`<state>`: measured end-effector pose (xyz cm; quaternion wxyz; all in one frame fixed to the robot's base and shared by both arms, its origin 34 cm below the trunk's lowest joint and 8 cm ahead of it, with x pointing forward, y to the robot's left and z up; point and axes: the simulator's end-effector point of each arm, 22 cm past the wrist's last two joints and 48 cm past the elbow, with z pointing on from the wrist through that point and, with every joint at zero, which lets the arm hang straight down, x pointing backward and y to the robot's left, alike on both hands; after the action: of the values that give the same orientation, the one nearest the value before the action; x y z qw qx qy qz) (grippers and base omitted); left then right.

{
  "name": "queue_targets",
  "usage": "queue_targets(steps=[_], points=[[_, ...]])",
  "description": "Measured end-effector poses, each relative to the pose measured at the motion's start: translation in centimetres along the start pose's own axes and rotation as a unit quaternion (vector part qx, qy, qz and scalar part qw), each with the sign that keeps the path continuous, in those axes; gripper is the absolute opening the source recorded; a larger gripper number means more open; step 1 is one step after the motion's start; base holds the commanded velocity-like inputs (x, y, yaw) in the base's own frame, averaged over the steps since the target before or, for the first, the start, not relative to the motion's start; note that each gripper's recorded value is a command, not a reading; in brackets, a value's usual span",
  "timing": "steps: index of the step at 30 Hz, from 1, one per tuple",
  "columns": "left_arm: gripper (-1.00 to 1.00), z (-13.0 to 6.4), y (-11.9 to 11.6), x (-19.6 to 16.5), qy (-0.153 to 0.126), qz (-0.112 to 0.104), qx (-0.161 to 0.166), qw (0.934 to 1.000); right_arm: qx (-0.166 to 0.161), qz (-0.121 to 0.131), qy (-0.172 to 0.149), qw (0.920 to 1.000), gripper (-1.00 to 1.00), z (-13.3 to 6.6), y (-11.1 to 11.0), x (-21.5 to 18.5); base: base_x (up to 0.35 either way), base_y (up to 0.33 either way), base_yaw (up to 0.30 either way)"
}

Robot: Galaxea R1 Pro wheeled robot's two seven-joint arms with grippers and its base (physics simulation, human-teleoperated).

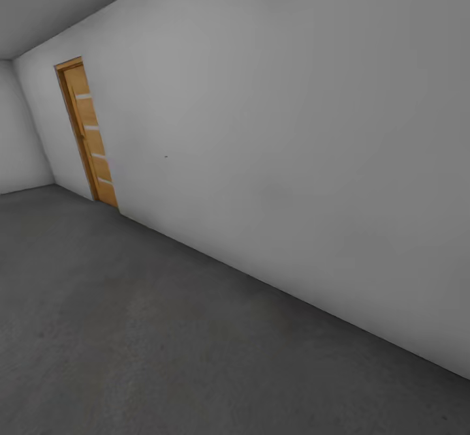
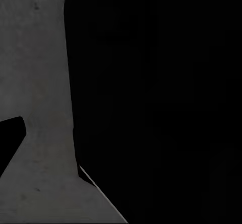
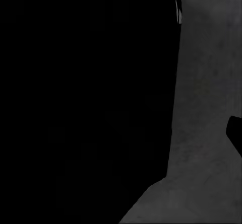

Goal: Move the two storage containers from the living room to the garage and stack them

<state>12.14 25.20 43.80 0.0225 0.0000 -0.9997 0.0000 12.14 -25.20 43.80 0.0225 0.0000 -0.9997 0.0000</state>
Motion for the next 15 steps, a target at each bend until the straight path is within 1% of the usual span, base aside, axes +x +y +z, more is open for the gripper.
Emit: queue_targets(steps=[2,4,7,14,15], points=[[1.00,0.0,-0.9,0.8,0.008,-0.003,0.007,0.9999,-0.005,-0.003,-0.014,0.9999,1.00,0.0,0.8,-1.6,0.000,0.000,0.000],[1.00,0.0,-1.8,1.4,0.015,-0.001,0.013,0.9998,-0.010,-0.003,-0.017,0.9998,1.00,-0.1,1.7,-2.3,0.000,0.000,0.000],[1.00,-0.1,-3.2,1.1,0.011,0.001,0.021,0.9997,-0.019,-0.001,-0.021,0.9996,1.00,-0.1,3.1,-3.4,0.000,0.000,0.000],[1.00,-0.3,-6.2,0.3,-0.007,0.000,0.041,0.9992,-0.020,0.001,-0.041,0.9989,1.00,-0.3,3.2,-6.5,0.000,0.000,0.000],[1.00,-0.3,-6.4,0.0,-0.011,0.000,0.041,0.9991,-0.020,-0.001,-0.047,0.9987,1.00,-0.4,3.2,-7.1,0.000,0.000,0.000]])
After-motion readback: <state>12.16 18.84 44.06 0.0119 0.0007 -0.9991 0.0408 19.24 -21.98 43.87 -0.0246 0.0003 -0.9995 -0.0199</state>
